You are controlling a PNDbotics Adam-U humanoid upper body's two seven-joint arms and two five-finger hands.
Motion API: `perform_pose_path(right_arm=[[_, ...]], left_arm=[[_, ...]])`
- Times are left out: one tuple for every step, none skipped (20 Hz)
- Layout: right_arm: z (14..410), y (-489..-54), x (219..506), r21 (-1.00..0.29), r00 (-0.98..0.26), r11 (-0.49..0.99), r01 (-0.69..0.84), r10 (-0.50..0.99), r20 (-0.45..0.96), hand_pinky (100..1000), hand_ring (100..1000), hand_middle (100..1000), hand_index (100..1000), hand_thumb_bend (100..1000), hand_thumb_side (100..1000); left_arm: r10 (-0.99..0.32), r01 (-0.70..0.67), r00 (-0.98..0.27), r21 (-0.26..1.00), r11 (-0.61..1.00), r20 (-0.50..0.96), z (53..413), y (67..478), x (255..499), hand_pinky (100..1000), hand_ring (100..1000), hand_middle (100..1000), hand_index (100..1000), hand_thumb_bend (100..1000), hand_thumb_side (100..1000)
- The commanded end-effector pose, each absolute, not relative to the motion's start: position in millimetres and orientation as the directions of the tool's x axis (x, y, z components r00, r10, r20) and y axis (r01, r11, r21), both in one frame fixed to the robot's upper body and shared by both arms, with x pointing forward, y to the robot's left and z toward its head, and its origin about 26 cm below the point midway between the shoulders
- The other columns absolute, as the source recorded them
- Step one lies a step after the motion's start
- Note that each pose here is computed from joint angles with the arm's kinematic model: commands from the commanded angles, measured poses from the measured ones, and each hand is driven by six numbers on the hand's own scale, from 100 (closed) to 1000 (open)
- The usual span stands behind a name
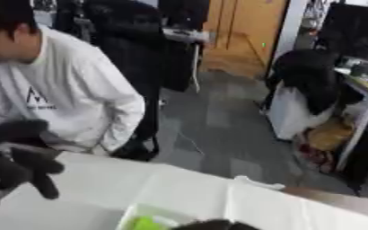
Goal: Pick up objects on the table and place them in the box.
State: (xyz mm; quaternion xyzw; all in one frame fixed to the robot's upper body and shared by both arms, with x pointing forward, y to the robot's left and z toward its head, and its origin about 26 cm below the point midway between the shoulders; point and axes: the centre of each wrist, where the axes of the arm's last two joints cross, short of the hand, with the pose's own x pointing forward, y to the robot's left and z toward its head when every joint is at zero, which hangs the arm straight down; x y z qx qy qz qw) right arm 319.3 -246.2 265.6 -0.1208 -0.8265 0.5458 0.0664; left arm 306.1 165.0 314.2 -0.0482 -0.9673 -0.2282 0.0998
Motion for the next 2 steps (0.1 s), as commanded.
perform_pose_path(right_arm=[[261.3, -251.9, 302.8, -0.857, -0.984, 0.515, 0.021, 0.16, 0.072, 608, 775, 830, 872, 100, 925], [250.6, -254.5, 301.5, -0.832, -0.985, 0.554, -0.028, 0.125, 0.117, 510, 726, 797, 848, 100, 900]], left_arm=[[-0.006, 0.081, -0.982, 0.452, 0.889, 0.187, 315.6, 177.0, 304.3, 487, 627, 846, 671, 265, 735], [-0.027, 0.065, -0.981, 0.456, 0.888, 0.192, 312.5, 181.0, 305.1, 486, 628, 846, 671, 260, 739]])
